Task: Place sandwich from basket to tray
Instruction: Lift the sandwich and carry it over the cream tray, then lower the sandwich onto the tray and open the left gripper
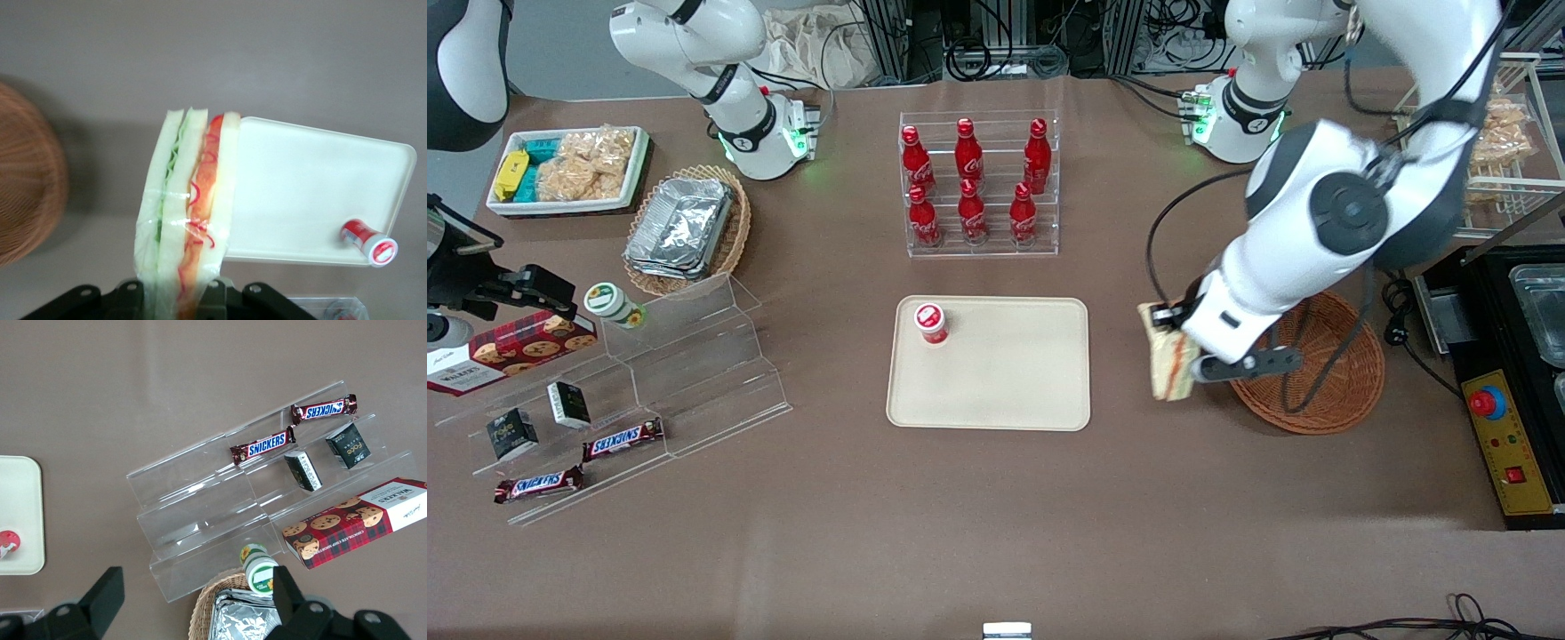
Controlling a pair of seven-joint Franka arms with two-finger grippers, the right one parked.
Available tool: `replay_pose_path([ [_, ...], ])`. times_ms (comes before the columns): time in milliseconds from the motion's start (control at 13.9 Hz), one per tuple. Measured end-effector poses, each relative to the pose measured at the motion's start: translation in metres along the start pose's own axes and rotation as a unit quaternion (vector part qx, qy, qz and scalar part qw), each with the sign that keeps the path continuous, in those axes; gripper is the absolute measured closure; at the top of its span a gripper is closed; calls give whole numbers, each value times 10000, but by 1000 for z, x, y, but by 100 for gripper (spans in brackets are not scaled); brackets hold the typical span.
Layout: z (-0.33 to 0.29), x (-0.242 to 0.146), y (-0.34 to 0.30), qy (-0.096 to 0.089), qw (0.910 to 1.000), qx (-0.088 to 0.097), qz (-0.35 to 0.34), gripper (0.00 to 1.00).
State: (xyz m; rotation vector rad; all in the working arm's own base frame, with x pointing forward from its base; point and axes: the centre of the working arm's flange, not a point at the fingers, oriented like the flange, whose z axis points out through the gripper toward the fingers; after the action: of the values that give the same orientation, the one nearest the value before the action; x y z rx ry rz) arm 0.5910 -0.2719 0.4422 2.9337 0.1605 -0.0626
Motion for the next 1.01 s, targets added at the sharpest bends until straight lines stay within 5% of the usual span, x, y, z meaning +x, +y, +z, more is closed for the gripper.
replay_pose_path([
  [144, 57, -7, 24, -120, 9995, -113, 266, 80],
  [722, 206, -44, 83, 109, 9990, 320, 292, 80],
  [1010, 236, -54, 85, -22, 9982, 460, 373, 74],
])
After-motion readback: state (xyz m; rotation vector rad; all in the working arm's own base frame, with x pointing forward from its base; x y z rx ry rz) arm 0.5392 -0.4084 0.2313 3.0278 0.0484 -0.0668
